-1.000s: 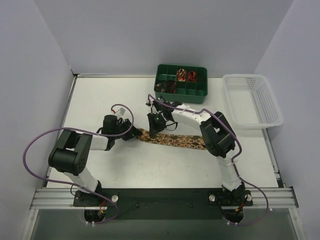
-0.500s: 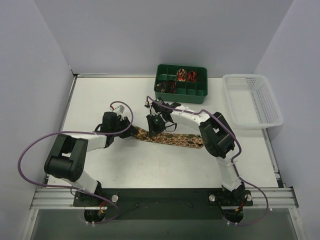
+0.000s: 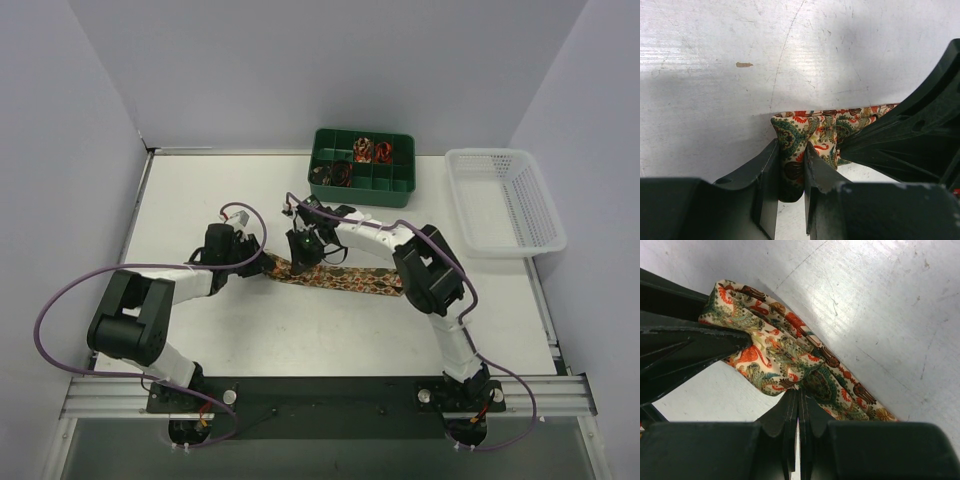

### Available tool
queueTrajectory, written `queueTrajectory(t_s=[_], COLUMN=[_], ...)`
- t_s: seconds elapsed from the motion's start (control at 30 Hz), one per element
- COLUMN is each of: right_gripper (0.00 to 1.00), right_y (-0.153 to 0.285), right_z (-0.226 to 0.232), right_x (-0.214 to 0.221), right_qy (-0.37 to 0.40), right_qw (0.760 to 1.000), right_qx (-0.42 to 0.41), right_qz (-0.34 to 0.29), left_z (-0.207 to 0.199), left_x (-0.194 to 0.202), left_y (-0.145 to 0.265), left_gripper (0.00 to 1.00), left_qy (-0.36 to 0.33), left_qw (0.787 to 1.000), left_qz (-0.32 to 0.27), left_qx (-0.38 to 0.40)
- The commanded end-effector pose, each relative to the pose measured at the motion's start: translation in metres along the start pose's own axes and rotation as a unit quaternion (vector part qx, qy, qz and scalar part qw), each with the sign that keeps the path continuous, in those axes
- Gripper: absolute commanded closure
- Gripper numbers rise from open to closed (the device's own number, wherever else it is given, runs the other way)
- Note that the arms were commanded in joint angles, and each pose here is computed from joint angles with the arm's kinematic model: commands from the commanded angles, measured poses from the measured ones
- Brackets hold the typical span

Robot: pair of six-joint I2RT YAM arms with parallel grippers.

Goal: Roll the ties
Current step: Roll the tie at the center of the board.

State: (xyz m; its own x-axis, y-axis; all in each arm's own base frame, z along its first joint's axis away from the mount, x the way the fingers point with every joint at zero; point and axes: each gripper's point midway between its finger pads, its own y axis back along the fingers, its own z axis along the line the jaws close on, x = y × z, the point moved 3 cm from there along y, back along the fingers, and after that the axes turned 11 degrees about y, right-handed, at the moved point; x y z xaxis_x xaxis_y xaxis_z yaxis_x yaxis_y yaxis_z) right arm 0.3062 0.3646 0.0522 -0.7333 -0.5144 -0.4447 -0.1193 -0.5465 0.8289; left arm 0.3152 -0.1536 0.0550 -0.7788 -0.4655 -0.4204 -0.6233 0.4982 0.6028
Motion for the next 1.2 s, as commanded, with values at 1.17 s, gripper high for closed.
queueTrajectory(t_s=[1.17], right_gripper=[0.99], right_y=[-0.014], right_z=[-0.003], right_x=[-0.001], right_qy=[-0.015], right_qw=[0.999], right_qx=[-0.02], right_qz=[0.026], left_z=[-0.08], left_x=[-0.005], left_y=[0.003], left_gripper=[0.97], left_qy=[-0.283], left_qw=[0.946], left_qz=[-0.034], left_qx=[-0.152])
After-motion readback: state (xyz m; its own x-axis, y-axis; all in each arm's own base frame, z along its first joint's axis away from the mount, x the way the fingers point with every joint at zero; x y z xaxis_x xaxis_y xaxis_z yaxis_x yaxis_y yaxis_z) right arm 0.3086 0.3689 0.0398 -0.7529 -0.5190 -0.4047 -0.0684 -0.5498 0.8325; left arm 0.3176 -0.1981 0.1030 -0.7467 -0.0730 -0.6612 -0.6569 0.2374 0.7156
